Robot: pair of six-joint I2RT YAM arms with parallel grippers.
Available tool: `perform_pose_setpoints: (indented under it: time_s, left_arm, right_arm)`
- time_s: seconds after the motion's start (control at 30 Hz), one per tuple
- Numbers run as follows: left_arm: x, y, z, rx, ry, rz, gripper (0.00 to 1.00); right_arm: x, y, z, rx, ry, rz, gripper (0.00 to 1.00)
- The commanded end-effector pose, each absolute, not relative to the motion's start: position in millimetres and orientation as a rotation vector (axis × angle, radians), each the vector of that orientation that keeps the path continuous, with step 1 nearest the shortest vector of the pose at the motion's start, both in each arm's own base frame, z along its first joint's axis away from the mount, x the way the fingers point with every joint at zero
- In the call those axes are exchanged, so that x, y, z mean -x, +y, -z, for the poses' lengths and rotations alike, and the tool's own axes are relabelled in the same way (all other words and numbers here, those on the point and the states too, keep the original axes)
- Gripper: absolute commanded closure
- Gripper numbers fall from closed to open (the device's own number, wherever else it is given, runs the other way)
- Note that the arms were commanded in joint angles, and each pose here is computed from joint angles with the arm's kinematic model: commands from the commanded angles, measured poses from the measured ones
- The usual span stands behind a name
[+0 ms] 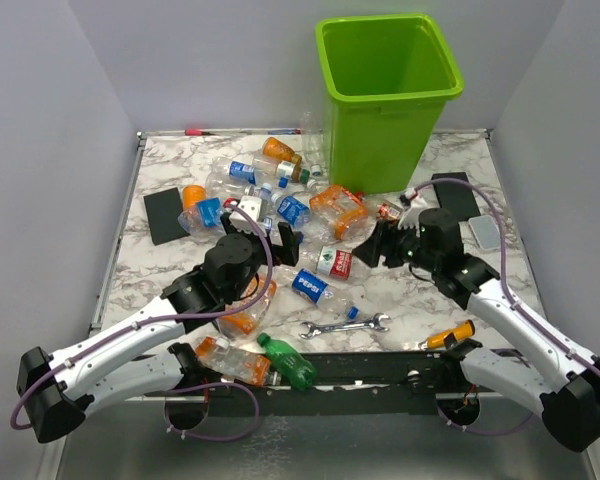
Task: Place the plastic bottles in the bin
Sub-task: Place the plastic bottle in the trash bin, then pick up the plastic bottle at the center of the board.
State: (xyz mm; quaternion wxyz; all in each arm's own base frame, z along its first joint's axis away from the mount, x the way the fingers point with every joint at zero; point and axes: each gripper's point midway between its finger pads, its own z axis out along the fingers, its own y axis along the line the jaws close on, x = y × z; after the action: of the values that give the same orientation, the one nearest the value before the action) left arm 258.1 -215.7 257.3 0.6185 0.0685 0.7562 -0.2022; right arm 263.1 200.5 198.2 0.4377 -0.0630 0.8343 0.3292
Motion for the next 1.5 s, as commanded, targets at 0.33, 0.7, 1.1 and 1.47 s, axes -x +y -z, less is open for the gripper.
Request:
perform_pose_setpoints:
  time_s: [0.33, 0.7, 1.1, 1.47]
  left_arm:
    - [-236, -210, -229, -0.149, 1.887, 0.520, 0.01]
    - [-244, -184, -260, -0.282, 1.824, 0.297, 0.01]
    - [-238, -183, -270, -0.375, 1.776, 0.298, 0.01]
    - [-225, -194, -313, -0.586, 1.609, 0.346, 0.01]
  right_arm:
    - [-172, 251, -103, 0.678, 2.401, -0.742, 0.19]
    - [-195, 274, -70, 0.785, 2.427, -0.616, 0.20]
    - [-195, 275, -38, 0.847, 2.484, -0.554, 0.31]
    - [-180, 268, -108, 0.805, 2.393, -0.663, 0.60]
